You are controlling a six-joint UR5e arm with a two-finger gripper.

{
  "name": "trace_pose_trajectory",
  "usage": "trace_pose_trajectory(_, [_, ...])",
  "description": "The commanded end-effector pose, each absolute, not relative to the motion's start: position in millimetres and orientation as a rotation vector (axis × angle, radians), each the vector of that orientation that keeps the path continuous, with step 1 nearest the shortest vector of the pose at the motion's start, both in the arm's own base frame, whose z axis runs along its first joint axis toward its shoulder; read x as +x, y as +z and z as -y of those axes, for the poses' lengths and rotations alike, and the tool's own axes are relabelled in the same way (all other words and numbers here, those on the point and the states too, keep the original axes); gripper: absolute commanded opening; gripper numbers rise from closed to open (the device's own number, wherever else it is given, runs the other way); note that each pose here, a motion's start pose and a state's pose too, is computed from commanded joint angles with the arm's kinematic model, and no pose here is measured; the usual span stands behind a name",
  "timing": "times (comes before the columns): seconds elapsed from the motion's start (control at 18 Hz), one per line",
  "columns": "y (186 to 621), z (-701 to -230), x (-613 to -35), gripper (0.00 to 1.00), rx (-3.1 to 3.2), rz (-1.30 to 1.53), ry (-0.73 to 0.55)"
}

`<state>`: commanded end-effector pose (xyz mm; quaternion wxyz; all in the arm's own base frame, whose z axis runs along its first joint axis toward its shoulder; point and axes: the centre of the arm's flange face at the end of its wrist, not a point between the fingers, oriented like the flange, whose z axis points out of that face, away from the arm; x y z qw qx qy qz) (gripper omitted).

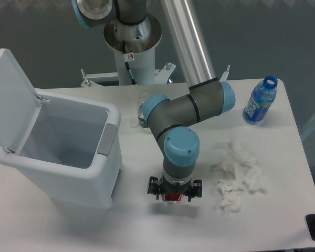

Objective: Pick up the cans
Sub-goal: 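Hold the red can in the closed gripper near the table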

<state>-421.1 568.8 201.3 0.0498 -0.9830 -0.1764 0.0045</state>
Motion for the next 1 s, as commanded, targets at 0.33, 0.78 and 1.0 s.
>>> trace_pose_trajectory(0.33, [195.8, -567.1, -419.7, 1.0, -3.005, 0.535, 0.008])
trace_pose_trajectory(0.78, [189.1, -567.5, -417.2, 1.0, -3.029, 0.531, 0.025])
trace_pose_trajectory(1.0, [189.8, -567.5, -417.7, 0.99, -3.034, 0.531, 0.045])
